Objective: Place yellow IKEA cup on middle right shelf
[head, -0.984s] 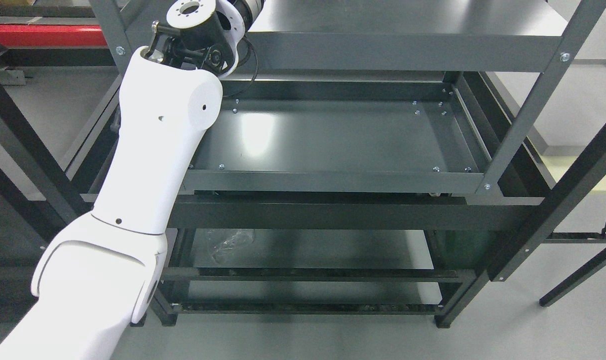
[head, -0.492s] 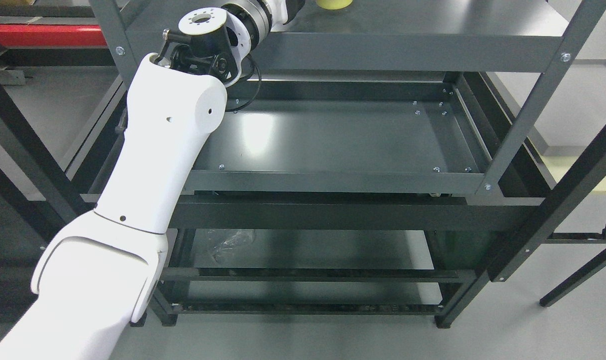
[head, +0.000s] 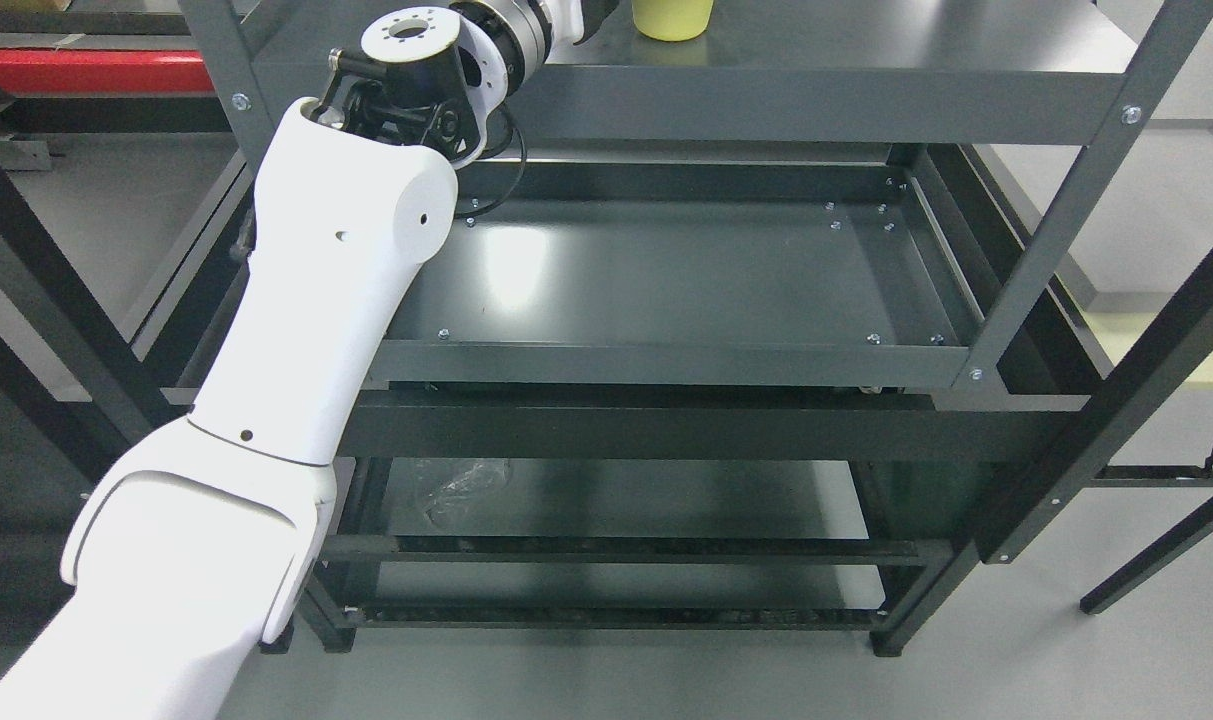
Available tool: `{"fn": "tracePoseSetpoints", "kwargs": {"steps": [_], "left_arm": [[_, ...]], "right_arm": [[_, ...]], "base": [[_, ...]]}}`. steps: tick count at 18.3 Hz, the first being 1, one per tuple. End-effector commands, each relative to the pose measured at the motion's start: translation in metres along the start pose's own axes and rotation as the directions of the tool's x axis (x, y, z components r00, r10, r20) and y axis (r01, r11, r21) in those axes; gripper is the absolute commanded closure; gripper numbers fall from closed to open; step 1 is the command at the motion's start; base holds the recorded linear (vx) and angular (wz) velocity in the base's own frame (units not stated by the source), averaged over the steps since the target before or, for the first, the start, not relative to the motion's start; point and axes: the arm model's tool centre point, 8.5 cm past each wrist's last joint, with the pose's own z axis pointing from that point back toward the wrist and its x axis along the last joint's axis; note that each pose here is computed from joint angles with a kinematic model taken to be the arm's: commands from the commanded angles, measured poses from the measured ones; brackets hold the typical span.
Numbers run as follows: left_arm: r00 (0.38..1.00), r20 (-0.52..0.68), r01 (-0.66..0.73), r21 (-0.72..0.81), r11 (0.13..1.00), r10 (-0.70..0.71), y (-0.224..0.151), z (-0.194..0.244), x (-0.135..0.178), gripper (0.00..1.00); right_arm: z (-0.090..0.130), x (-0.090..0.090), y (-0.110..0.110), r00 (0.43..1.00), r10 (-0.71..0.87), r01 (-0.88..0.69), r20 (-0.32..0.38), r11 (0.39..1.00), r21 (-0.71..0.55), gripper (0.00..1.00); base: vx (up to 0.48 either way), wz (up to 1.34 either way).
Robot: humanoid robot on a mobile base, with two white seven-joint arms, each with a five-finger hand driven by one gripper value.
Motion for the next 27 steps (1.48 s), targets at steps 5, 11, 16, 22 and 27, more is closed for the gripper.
{"fn": "tracePoseSetpoints", "kwargs": {"steps": [5, 11, 16, 22, 27], "left_arm": [[0.980, 0.182, 0.071, 0.056, 0.996, -0.080, 0.010, 0.023, 0.069, 0.01], [0.955, 0.278, 0.096, 0.036, 0.995, -0.103, -0.002, 0.037, 0.107, 0.01], [0.979, 0.183, 0.114, -0.113, 0.987, -0.092, -0.023, 0.045, 0.107, 0.04], [0.990, 0.142, 0.086, -0.432, 0.898, -0.027, -0.054, 0.056, 0.102, 0.04], [0.994, 0.112, 0.095, -0.759, 0.644, -0.014, -0.107, 0.082, 0.071, 0.04]], "right_arm": [[-0.001, -0.009, -0.010, 1.000, -0.004, 0.004, -0.013, 1.000, -0.012, 0.01], [-0.001, -0.009, -0.010, 1.000, -0.004, 0.004, -0.013, 1.000, -0.012, 0.01], [-0.001, -0.009, -0.010, 1.000, -0.004, 0.004, -0.013, 1.000, -0.012, 0.01], [-0.001, -0.009, -0.010, 1.000, -0.004, 0.004, -0.013, 1.000, -0.012, 0.01], [-0.001, -0.009, -0.010, 1.000, -0.004, 0.004, -0.013, 1.000, -0.012, 0.01]], "base": [[0.000, 0.00], [0.000, 0.00], [0.000, 0.00], [0.000, 0.00], [0.000, 0.00]]}}
